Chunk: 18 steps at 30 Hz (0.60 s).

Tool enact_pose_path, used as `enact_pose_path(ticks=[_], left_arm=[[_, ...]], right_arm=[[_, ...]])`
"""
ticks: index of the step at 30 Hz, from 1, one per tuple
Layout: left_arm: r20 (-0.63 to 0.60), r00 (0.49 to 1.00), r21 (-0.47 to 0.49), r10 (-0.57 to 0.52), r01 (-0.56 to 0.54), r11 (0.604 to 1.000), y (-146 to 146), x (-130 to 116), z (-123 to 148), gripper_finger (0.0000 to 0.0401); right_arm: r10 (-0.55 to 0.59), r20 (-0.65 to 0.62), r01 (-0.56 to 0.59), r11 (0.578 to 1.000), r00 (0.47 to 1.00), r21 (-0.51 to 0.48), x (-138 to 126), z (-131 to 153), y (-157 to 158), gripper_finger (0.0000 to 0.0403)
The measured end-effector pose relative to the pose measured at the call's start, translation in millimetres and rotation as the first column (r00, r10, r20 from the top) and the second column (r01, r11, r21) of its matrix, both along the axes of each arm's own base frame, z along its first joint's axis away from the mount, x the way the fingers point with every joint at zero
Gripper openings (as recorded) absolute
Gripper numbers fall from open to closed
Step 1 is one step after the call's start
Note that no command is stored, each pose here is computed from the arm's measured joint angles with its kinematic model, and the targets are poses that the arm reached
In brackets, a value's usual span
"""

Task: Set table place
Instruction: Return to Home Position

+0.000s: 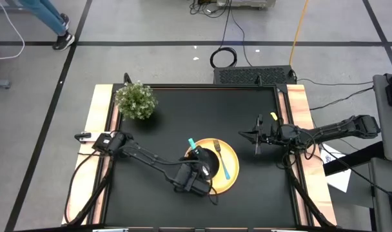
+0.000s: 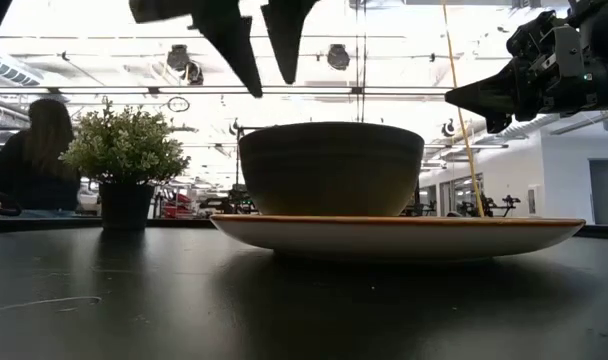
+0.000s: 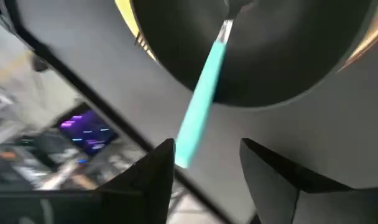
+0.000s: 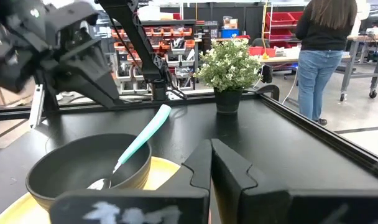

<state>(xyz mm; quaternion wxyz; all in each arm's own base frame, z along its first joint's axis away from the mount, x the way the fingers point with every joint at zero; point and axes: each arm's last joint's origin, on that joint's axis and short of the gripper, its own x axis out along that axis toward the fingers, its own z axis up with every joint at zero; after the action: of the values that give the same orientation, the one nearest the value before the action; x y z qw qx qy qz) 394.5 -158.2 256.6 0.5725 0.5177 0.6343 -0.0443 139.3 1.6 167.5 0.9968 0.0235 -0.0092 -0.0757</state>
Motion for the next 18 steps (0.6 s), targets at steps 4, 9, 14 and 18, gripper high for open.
enact_pose_path(ticks=[4,9,14,18], left_arm=[[0.085,0.993,-0.129,0.087,-0.076,0.989,3.6,-3.4,24.5,0.0138],[0.183,0.964,-0.231,0.195,-0.151,0.961,23.3,-16.4,61.9,0.0022],[0.251,0.908,-0.392,0.334,-0.22,0.893,50.6,-31.7,99.0,0.0005],[0.257,0.885,-0.501,0.388,-0.221,0.836,72.5,-38.6,107.9,0.0004]], right_arm=[[0.0,0.003,0.0,1.0,1.0,0.015,0.0,0.0,0.0,0.0],[0.0,0.006,-0.001,1.0,1.0,0.021,0.0,0.2,0.0,0.0],[0.0,0.011,-0.001,1.0,1.0,0.021,0.0,0.8,0.0,0.0],[0.017,0.012,-0.017,1.0,1.0,0.017,0.0,0.9,0.4,0.0]])
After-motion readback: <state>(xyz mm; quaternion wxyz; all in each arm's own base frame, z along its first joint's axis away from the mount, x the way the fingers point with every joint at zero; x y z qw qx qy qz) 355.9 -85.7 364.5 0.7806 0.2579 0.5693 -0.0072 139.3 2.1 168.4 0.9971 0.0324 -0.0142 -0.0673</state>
